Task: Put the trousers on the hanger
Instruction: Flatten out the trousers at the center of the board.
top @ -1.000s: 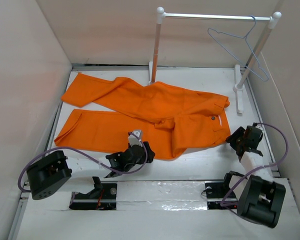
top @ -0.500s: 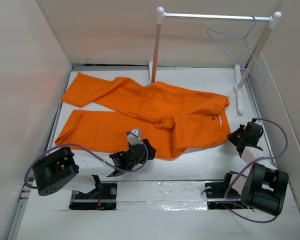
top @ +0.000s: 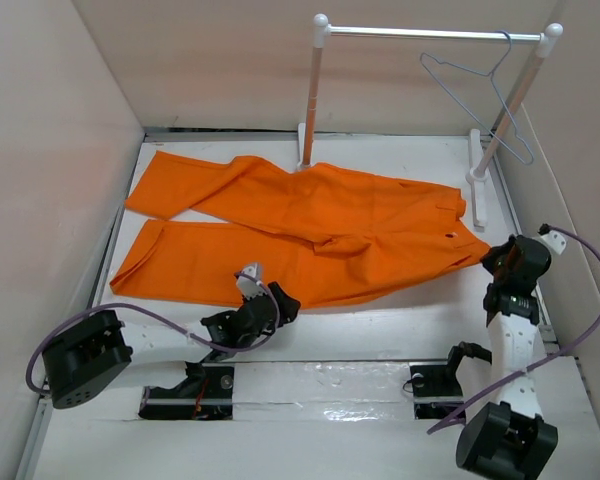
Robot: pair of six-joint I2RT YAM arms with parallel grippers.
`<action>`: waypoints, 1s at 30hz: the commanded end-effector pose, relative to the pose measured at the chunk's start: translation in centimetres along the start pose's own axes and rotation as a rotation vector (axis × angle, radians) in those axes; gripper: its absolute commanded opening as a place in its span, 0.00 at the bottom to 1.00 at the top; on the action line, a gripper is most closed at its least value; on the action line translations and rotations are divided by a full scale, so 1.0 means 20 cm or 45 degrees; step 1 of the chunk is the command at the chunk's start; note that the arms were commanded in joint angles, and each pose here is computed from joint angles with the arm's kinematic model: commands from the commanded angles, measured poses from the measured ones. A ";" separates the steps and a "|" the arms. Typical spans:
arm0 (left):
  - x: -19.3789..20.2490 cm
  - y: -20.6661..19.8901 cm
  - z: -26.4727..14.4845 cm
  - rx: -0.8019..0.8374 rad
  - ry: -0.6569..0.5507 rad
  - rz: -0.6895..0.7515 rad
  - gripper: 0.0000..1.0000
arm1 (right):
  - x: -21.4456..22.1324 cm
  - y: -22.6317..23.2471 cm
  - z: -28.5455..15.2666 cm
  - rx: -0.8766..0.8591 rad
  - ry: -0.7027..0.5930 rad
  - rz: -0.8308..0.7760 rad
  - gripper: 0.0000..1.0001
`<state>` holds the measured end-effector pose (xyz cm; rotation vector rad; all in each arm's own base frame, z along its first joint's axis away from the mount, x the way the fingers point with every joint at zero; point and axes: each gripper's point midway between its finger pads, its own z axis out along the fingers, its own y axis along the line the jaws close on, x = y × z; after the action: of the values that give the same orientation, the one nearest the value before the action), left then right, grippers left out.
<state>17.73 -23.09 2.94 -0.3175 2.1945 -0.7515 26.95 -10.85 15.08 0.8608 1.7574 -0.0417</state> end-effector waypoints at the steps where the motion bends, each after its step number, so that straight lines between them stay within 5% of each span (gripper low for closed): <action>1: 0.06 0.28 -0.05 -0.200 0.039 0.070 0.46 | -0.14 -0.16 0.00 0.234 -0.085 -0.034 0.00; 5: 0.06 0.29 -0.07 -0.173 0.044 0.035 0.46 | -0.07 -0.25 0.05 0.306 -0.007 -0.046 0.03; 8: 0.05 0.25 -0.09 -0.140 0.043 0.018 0.46 | 0.05 -0.26 0.07 0.273 0.104 -0.060 0.14; 10: 0.03 0.22 -0.12 -0.131 0.038 0.040 0.45 | 0.08 -0.27 0.06 0.261 0.120 -0.077 0.33; 12: 0.00 0.15 -0.15 -0.081 0.022 0.050 0.45 | 0.10 -0.27 0.05 0.244 0.117 -0.089 0.64; 15: -0.09 0.08 -0.19 -0.055 -0.031 0.075 0.46 | 0.01 -0.19 0.02 0.151 0.048 -0.115 0.91; 17: -0.14 0.00 -0.21 -0.011 -0.052 0.102 0.46 | -0.04 -0.09 -0.02 0.034 0.042 -0.128 0.92; 20: -0.20 -0.04 -0.22 -0.031 -0.081 0.157 0.46 | -0.02 0.11 -0.05 -0.209 0.079 -0.183 0.84; 23: -0.29 -0.09 -0.22 -0.070 -0.145 0.172 0.46 | 0.09 0.22 -0.07 -0.337 0.180 -0.274 0.41; 24: -0.31 -0.11 -0.22 -0.077 -0.159 0.176 0.46 | 0.12 0.24 -0.07 -0.350 0.195 -0.294 0.04; 30: -0.59 -0.14 -0.19 -0.155 -0.343 0.128 0.47 | 0.35 0.37 -0.13 -0.580 0.292 -0.341 0.00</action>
<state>20.10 -20.14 11.35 -0.2879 2.0737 -0.5666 27.76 -2.61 12.53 0.4257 2.0138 0.2095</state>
